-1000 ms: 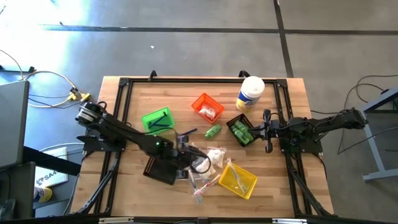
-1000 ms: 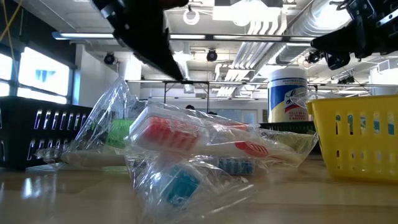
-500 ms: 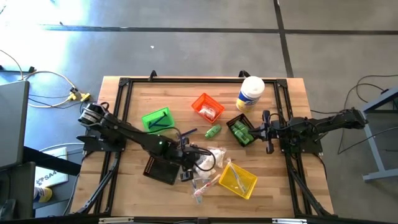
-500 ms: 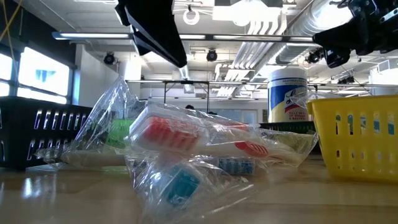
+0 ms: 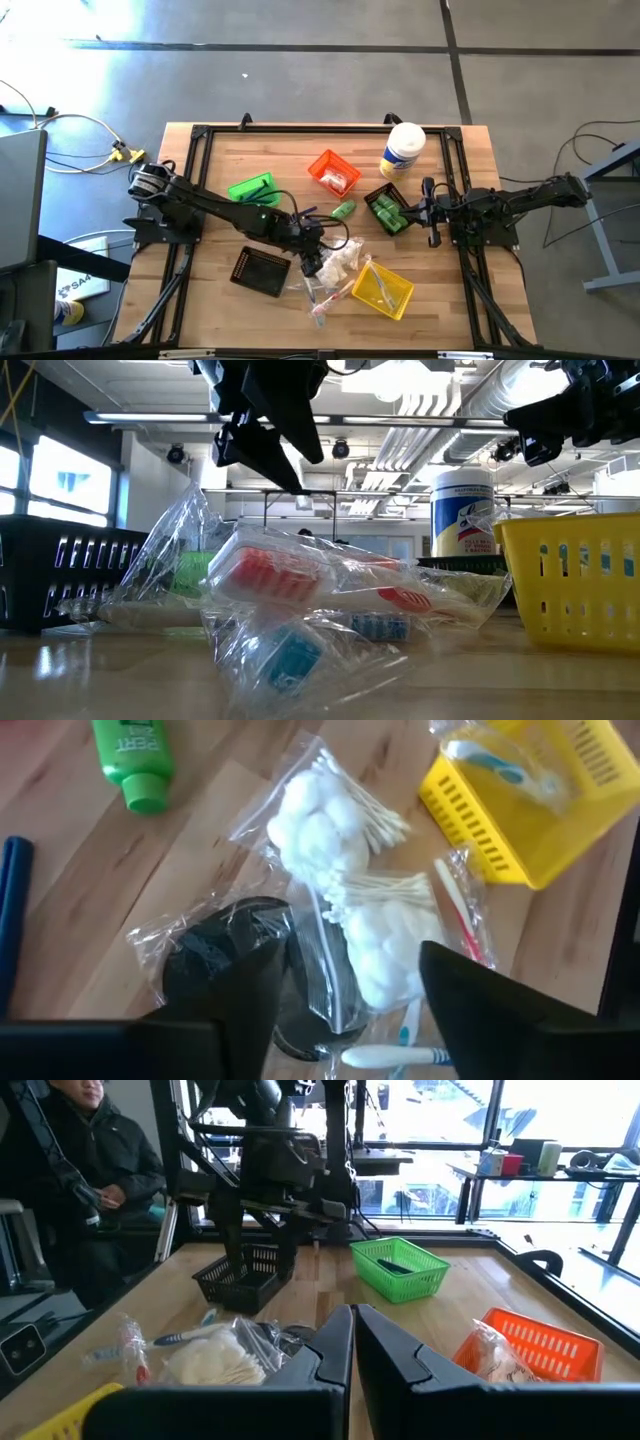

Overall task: Pick & Place Travel size toiletries
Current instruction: Put the white cotton pack into the orange bin

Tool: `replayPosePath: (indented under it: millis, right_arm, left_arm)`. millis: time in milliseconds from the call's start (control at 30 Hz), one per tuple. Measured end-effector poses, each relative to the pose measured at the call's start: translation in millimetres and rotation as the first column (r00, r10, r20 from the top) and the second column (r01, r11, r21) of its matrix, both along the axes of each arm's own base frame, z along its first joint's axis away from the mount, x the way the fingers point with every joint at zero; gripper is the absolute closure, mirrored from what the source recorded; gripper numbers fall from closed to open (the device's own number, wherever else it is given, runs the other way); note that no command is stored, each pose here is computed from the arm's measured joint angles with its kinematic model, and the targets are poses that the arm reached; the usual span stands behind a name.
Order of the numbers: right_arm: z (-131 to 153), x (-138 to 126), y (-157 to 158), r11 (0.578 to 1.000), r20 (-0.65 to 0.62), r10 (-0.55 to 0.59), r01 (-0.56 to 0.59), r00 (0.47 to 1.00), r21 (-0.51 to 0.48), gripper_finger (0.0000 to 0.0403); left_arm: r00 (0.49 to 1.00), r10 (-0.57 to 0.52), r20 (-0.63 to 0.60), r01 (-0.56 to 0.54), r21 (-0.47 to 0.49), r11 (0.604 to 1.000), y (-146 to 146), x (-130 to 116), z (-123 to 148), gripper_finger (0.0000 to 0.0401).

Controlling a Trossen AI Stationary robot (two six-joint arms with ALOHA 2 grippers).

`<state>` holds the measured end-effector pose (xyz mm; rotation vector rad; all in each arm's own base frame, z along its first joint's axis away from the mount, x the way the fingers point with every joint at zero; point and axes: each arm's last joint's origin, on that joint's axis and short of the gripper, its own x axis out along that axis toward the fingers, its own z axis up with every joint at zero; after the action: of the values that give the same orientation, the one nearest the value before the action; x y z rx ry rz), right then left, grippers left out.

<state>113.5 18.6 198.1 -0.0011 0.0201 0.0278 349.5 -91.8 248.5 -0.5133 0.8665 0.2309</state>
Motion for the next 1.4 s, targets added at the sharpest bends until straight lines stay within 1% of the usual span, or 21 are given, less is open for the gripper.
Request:
replayPosePath:
  millis: [200, 267, 367, 500, 567, 633, 700, 800, 900, 967, 1033, 1100, 1200, 1267, 1333, 1400]
  right_arm:
    - [0.0, 0.0, 0.0, 1.0, 0.0, 0.0, 0.0, 1.0, -0.006, 0.0394]
    - [0.0, 0.0, 0.0, 1.0, 0.0, 0.0, 0.0, 1.0, -0.007, 0.0394]
    - [-0.1, 0.0, 0.0, 1.0, 0.0, 0.0, 0.0, 1.0, -0.007, 0.0394]
    - [-0.1, 0.0, 0.0, 1.0, -0.001, 0.0, 0.0, 1.0, -0.007, 0.0394]
    - [-0.2, 0.0, 0.0, 1.0, -0.002, -0.001, 0.001, 1.0, -0.008, 0.0394]
    - [-0.1, 0.0, 0.0, 1.0, -0.001, 0.0, 0.0, 1.0, -0.007, 0.0394]
    - [-0.1, 0.0, 0.0, 1.0, -0.001, 0.0, 0.0, 1.0, -0.007, 0.0394]
    - [-0.1, 0.0, -0.1, 1.0, -0.001, -0.001, 0.001, 1.0, -0.007, 0.0394]
    - [-0.1, 0.0, -0.1, 1.0, -0.001, -0.001, 0.001, 1.0, -0.007, 0.0394]
    - [0.0, 0.0, 0.0, 1.0, 0.0, 0.0, 0.0, 1.0, -0.007, 0.0394]
    - [-0.1, 0.0, -0.1, 1.0, -0.001, -0.001, 0.001, 1.0, -0.008, 0.0394]
    - [0.4, 0.0, 0.0, 1.0, 0.004, 0.0, 0.0, 1.0, -0.006, 0.0394]
    - [-0.3, 0.0, 0.0, 1.0, -0.002, -0.001, 0.001, 1.0, -0.008, 0.0394]
    - [0.0, 0.0, -0.1, 1.0, 0.001, -0.001, 0.001, 1.0, -0.007, 0.0394]
    - [-0.1, 0.0, 0.0, 1.0, -0.001, -0.001, 0.001, 1.0, -0.007, 0.0394]
    - [0.0, 0.0, 0.0, 1.0, 0.0, 0.0, 0.0, 1.0, -0.007, 0.0394]
  left_arm:
    - [0.999, 0.05, -0.004, -0.05, -0.039, 0.998, 0.5, 0.7, -1.1, 0.0105]
    - [0.999, 0.052, -0.012, -0.052, -0.038, 0.998, -0.3, 3.2, -5.9, 0.009]
    - [0.998, 0.051, -0.025, -0.052, -0.032, 0.998, -0.5, 3.9, -9.8, 0.0078]
    - [0.998, 0.052, -0.032, -0.053, -0.03, 0.998, -1.0, 5.9, -14.1, 0.0076]
    - [0.998, 0.059, -0.013, -0.06, -0.067, 0.996, -2.9, 10.7, -15.6, 0.0076]
    - [0.998, 0.054, -0.044, -0.058, -0.097, 0.994, -3.3, 9.0, -18.2, 0.0075]
    - [0.998, 0.049, -0.045, -0.054, -0.121, 0.991, -4.8, 11.9, -21.1, 0.0075]
    - [0.995, 0.058, -0.078, -0.067, -0.119, 0.991, -4.8, 11.7, -27.7, 0.0075]
    - [0.996, 0.067, -0.053, -0.074, -0.137, 0.988, -6.8, 18.8, -32.3, 0.0075]
    - [0.993, 0.072, -0.088, -0.083, -0.127, 0.988, -6.3, 17.4, -38.6, 0.0075]
    - [0.995, 0.079, -0.061, -0.087, -0.147, 0.985, -8.6, 25.0, -44.5, 0.0075]
    - [0.993, 0.082, -0.088, -0.094, -0.141, 0.986, -8.2, 23.3, -48.0, 0.0075]
    - [0.995, 0.083, -0.06, -0.091, -0.153, 0.984, -10.1, 30.4, -53.4, 0.0075]
    - [0.993, 0.078, -0.093, -0.091, -0.151, 0.984, -9.7, 27.7, -57.9, 0.0075]
    - [0.995, 0.072, -0.063, -0.081, -0.173, 0.982, -11.8, 34.3, -60.8, 0.0075]
    - [0.994, 0.07, -0.086, -0.084, -0.168, 0.982, -11.5, 32.7, -64.2, 0.0075]
